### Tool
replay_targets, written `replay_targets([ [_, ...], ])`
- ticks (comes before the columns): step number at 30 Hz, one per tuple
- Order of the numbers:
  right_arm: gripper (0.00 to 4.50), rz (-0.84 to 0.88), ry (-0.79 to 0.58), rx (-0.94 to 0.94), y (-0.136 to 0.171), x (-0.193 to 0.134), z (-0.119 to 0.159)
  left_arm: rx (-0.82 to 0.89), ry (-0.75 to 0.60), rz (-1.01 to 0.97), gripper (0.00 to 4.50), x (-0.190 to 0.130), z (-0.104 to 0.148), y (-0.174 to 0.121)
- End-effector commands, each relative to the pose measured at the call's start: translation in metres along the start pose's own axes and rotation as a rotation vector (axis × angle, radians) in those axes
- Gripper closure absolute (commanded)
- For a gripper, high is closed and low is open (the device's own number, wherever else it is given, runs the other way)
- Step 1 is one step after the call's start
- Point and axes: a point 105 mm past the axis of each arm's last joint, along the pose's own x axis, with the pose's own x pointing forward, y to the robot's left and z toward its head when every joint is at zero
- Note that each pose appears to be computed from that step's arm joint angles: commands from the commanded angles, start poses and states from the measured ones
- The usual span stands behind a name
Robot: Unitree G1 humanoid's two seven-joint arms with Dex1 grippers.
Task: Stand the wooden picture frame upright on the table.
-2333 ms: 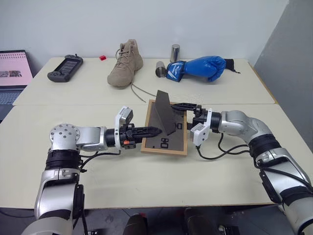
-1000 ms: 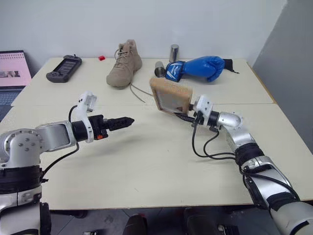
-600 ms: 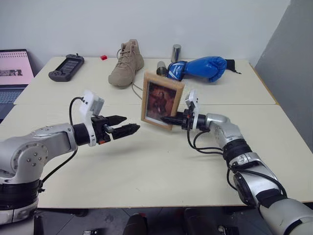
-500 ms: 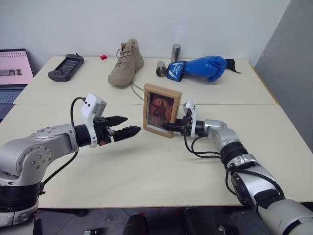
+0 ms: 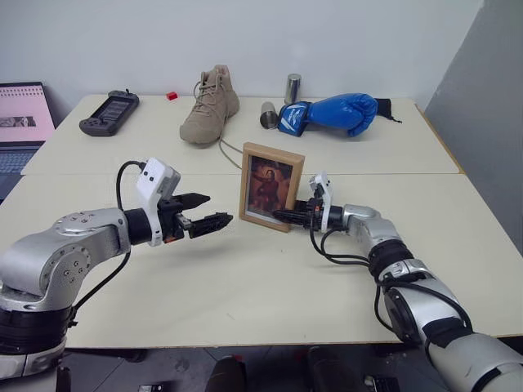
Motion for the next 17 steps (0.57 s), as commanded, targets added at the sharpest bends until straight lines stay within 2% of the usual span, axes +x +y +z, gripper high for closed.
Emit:
replay_targets([
  [1, 0.67, 0.007, -0.004, -0.074, 0.0, -0.017, 0.009, 0.045, -0.03, 0.004, 0.0, -0.001, 0.01, 0.001],
  [5, 0.06, -0.036, 0.104, -0.223, -0.002, -0.06, -0.001, 0.043, -0.026, 0.049, 0.0, -0.002, 0.009, 0.011],
  [6, 0.06, -0.048, 0.125, -0.256, -0.002, -0.069, -0.002, 0.044, -0.027, 0.056, 0.0, -0.003, 0.008, 0.013],
  [11, 0.06, -0.144, 0.129, -0.345, 0.014, -0.114, 0.026, 0.02, -0.031, 0.128, 0.0, -0.007, 0.001, 0.028],
  [14, 0.06, -0.183, 0.127, -0.361, 0.025, -0.124, 0.036, 0.02, -0.047, 0.143, 0.0, -0.007, 0.0, 0.031],
  [17, 0.06, -0.25, 0.079, -0.36, 0.05, -0.128, 0.05, 0.048, -0.083, 0.189, 0.0, -0.009, -0.001, 0.041],
])
